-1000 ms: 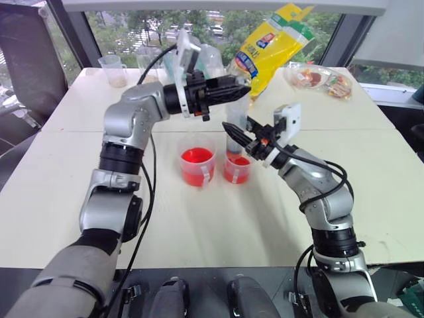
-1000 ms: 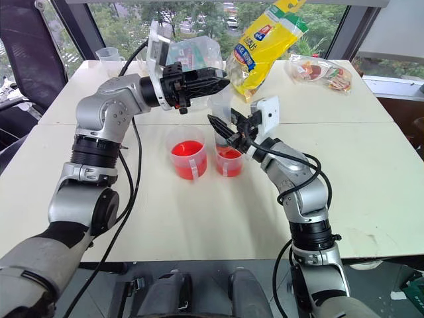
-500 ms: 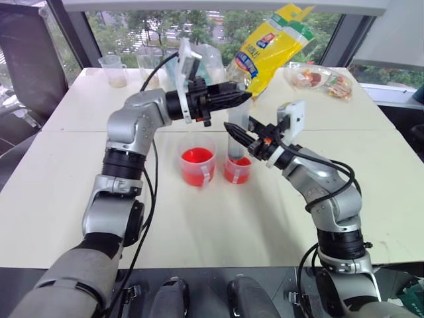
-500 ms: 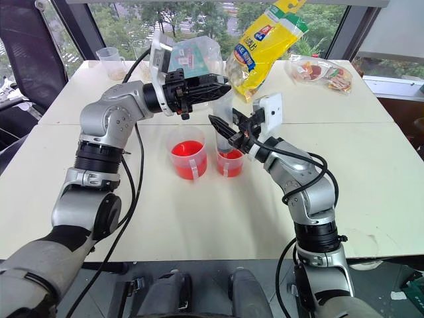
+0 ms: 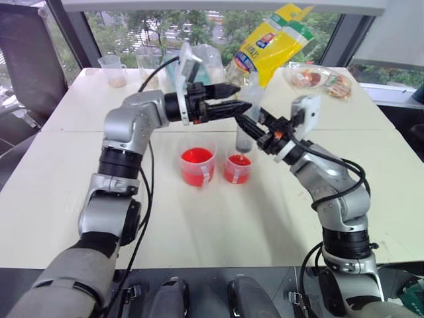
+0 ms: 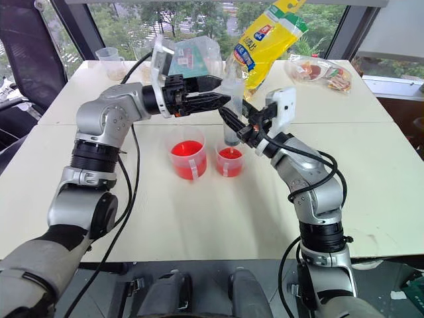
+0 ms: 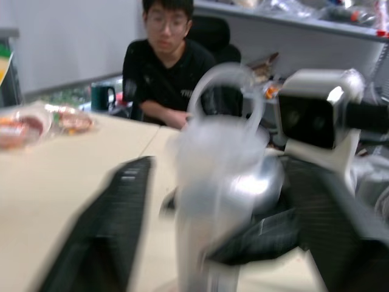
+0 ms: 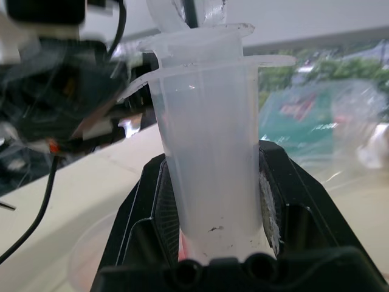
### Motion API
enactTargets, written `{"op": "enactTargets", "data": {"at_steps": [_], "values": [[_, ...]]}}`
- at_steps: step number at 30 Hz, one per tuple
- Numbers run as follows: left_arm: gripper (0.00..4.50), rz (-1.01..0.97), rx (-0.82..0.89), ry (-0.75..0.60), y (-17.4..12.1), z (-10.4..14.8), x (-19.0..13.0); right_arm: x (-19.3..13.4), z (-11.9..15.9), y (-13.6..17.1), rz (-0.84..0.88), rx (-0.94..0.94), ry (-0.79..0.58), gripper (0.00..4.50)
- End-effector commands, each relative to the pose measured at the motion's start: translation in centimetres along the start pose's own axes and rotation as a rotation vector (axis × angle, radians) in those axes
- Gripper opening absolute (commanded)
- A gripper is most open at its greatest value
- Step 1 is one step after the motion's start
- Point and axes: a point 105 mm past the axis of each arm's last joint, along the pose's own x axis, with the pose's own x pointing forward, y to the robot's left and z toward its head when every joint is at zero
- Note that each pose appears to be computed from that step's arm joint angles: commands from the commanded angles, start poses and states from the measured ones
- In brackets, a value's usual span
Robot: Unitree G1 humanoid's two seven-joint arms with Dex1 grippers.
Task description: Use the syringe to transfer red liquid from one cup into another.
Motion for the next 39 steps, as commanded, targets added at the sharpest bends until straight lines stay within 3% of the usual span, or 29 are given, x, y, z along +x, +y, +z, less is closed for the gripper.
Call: {"op": "enactTargets", "data": {"at_steps": [1,9,17,21,29,34,39], "values": [[4.46,0.034,0.083,-0.06,-0.3,3.0,-1.7,-0.1,1.8,0.6,0.025,-0.034,-0.066,1.37],[4.46,0.102,0.133,-0.036,-1.2,3.4,-5.2,0.1,2.0,0.3,0.019,-0.005,-0.07,1.37],[4.46,0.16,0.105,0.005,-2.6,1.5,-6.9,1.4,7.8,-4.0,-0.128,0.131,-0.046,1.37],[4.46,0.192,0.101,0.039,-3.4,0.2,-7.6,1.2,8.9,-7.0,-0.211,0.141,0.148,1.37],[4.46,0.245,0.095,0.046,-4.1,-0.9,-8.4,-3.1,-0.1,-11.2,-0.383,0.163,0.711,1.37],[4.46,0.258,0.088,0.047,-4.7,-1.3,-8.6,-5.3,-4.3,-12.3,-0.453,0.2,0.909,1.37],[4.46,0.266,0.085,0.045,-5.1,-1.4,-8.5,-6.5,-7.1,-12.8,-0.496,0.263,0.999,1.37]]}}
